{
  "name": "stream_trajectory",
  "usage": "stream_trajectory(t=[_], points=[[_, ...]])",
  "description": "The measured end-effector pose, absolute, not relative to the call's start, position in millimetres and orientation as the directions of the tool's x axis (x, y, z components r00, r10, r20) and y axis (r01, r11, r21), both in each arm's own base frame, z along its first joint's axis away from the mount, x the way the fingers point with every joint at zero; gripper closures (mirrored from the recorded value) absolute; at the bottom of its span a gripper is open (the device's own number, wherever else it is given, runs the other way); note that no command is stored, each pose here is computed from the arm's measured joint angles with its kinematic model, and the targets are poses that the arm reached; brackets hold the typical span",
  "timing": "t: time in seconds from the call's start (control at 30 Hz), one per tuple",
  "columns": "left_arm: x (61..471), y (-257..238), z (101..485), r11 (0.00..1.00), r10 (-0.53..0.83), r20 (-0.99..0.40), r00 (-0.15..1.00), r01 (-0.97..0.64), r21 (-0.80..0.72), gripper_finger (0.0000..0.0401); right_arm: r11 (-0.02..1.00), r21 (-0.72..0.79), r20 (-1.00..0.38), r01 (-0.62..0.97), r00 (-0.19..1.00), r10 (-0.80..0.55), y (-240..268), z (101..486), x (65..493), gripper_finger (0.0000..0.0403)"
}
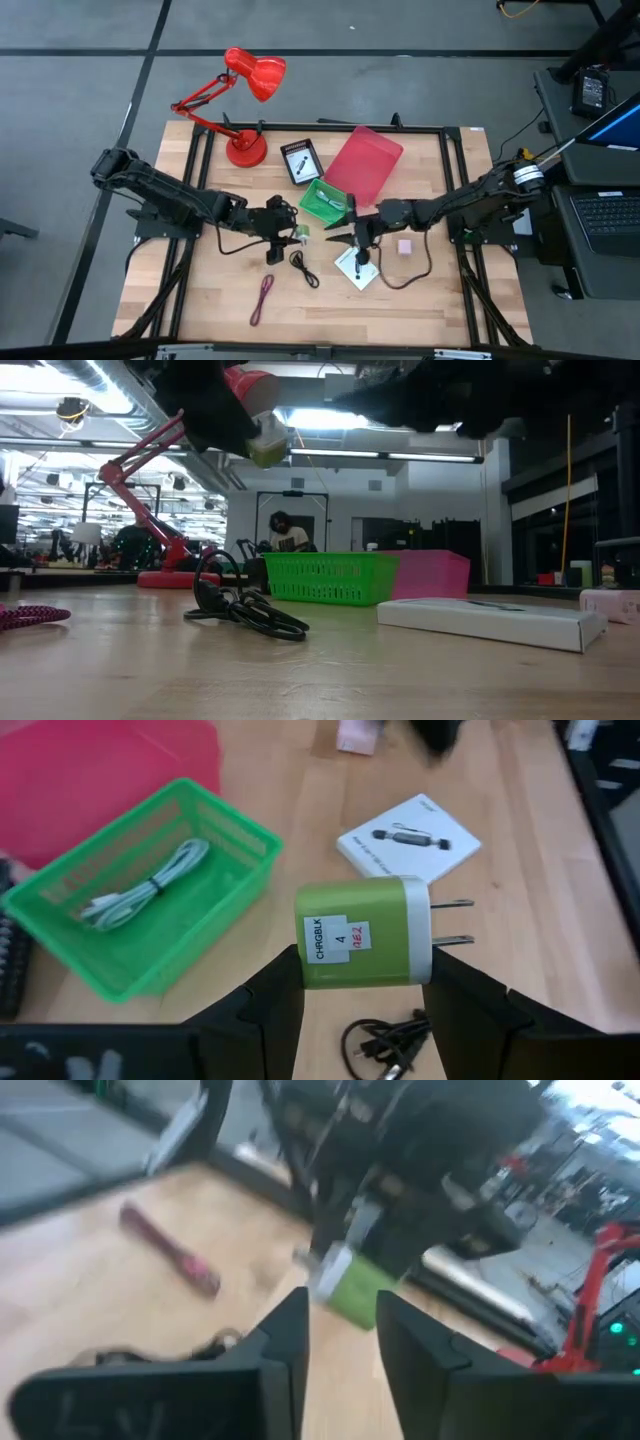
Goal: Pick and place items into bin
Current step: Put the green charger adapter into the red bin
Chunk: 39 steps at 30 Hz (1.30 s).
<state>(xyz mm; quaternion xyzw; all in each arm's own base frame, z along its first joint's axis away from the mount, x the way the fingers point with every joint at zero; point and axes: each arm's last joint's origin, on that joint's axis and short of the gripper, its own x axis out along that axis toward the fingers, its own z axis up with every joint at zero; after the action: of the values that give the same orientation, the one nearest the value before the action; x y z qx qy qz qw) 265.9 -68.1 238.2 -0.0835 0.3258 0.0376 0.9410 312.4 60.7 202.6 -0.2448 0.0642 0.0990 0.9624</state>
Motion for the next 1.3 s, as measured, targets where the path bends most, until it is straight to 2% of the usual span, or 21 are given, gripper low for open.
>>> stream_trajectory(t=[0.1, 0.33, 0.5, 0.93, 1.3], points=[[267.9, -65.1, 239.1, 0.982, -0.029, -0.615, 0.788, -0.09, -0.163, 0.0233, 0.829, -0.492, -0.267, -0.265, 0.953, 0.146, 63.8, 198.8, 329.1, 0.0274], [268.2, -63.2, 238.7, 0.982, -0.075, -0.623, 0.778, -0.05, -0.181, 0.0233, 0.79, -0.571, -0.401, -0.223, 0.916, -0.032, 67.3, 208.3, 363.0, 0.0236], [267.5, -64.4, 238.0, 0.98, -0.115, -0.632, 0.766, -0.017, -0.198, 0.0233, 0.746, -0.608, -0.439, -0.271, 0.898, -0.032, 71.4, 215.1, 370.9, 0.0216], [269.2, -55.0, 237.4, 0.965, -0.183, -0.64, 0.747, 0.014, -0.26, 0.0233, 0.596, -0.726, -0.406, -0.344, 0.913, 0.033, 97.5, 220.6, 367.5, 0.0176], [270.0, -54.8, 238.4, 0.961, -0.203, -0.629, 0.751, 0.029, -0.276, 0.0233, 0.603, -0.731, -0.355, -0.32, 0.932, 0.065, 100.4, 225.6, 369.0, 0.0173]])
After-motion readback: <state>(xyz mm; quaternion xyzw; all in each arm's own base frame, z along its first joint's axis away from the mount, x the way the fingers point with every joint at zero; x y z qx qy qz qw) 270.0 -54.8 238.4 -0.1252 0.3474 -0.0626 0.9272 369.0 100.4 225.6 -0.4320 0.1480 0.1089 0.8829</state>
